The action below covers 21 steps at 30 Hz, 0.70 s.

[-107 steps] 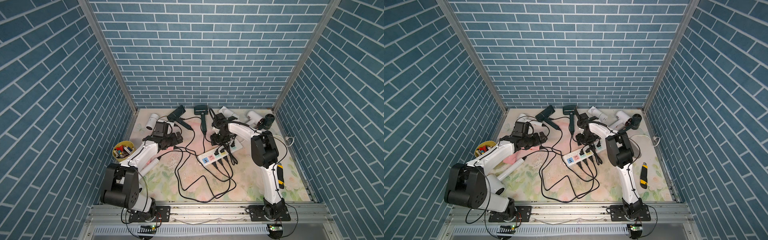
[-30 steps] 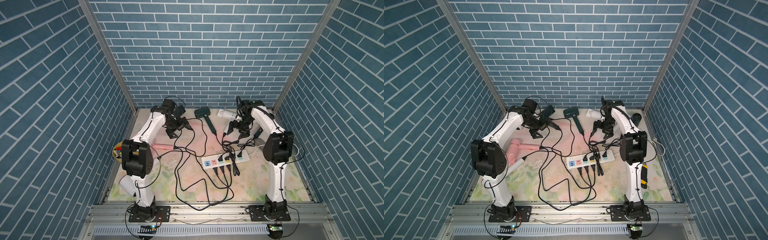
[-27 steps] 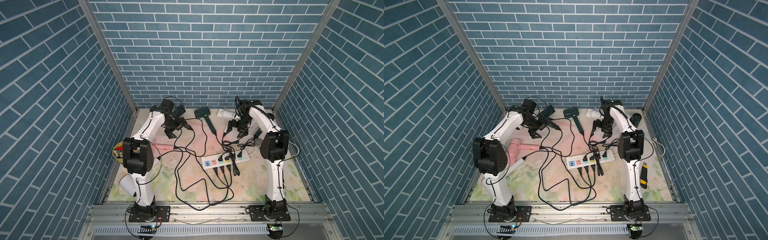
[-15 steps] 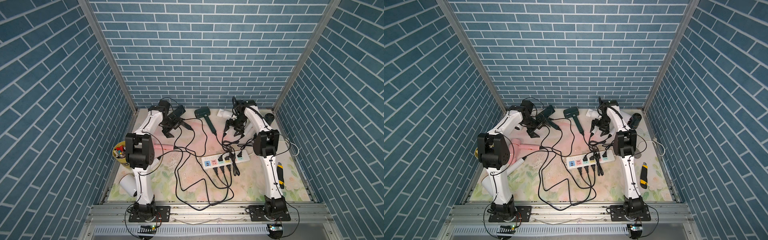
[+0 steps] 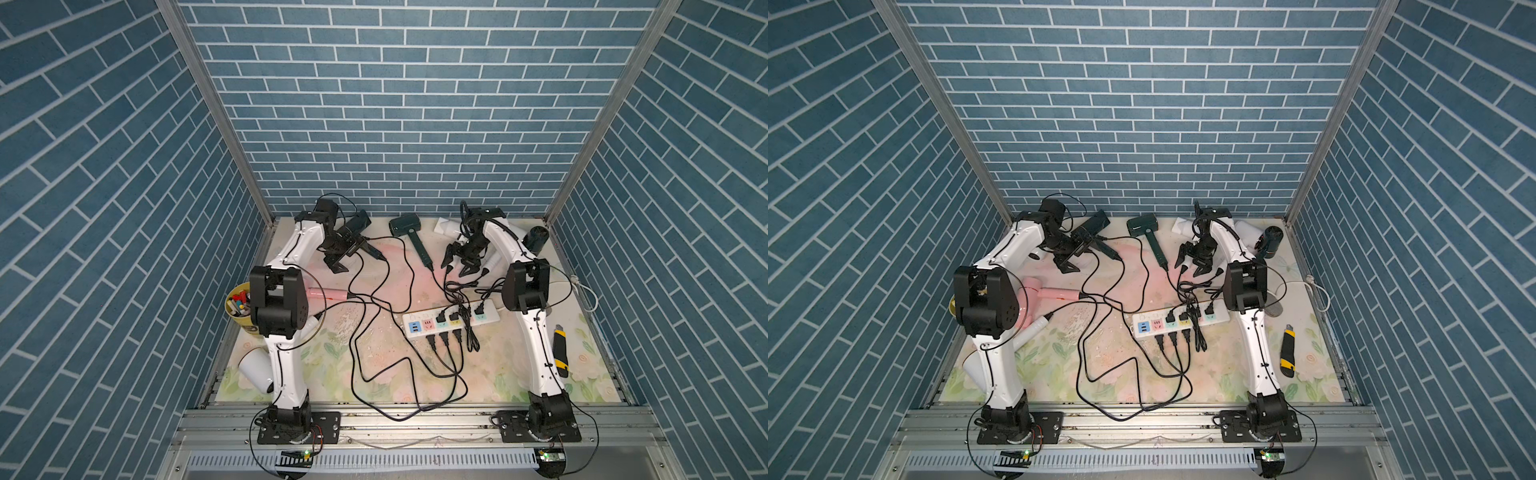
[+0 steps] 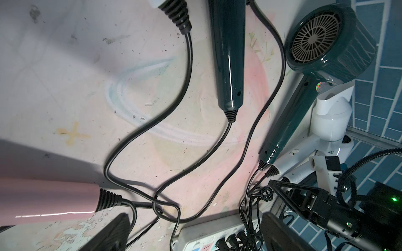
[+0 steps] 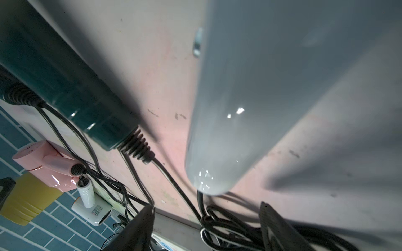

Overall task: Charge the blow dryers
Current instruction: Pick up the plug from the center of the board.

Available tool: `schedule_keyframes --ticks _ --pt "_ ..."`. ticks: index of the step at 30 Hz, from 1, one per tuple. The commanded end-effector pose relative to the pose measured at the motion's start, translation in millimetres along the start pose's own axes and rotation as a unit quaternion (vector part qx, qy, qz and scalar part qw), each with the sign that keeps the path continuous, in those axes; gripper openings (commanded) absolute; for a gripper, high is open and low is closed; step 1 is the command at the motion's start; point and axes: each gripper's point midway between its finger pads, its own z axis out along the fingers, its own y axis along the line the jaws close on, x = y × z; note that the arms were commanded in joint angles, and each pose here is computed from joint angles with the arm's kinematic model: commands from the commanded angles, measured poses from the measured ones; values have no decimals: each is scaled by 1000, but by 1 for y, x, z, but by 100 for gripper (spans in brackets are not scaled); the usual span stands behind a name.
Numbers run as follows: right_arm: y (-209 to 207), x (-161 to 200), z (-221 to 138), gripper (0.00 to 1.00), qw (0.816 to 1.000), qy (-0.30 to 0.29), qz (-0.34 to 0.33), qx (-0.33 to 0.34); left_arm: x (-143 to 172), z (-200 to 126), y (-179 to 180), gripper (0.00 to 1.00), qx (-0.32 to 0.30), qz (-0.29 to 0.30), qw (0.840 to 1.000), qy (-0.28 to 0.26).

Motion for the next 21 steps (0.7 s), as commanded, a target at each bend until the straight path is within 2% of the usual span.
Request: schedule_keyframes --ticks 1,13,21 --pt "7 -7 10 77 999 6 19 -34 8 -2 4 99 1 -6 1000 0" --pt "43 -37 12 72 990 -20 39 -137 13 11 8 99 13 -11 1000 15" --pt "77 -53 0 71 974 -32 30 -224 13 13 2 99 8 -1 1000 24"
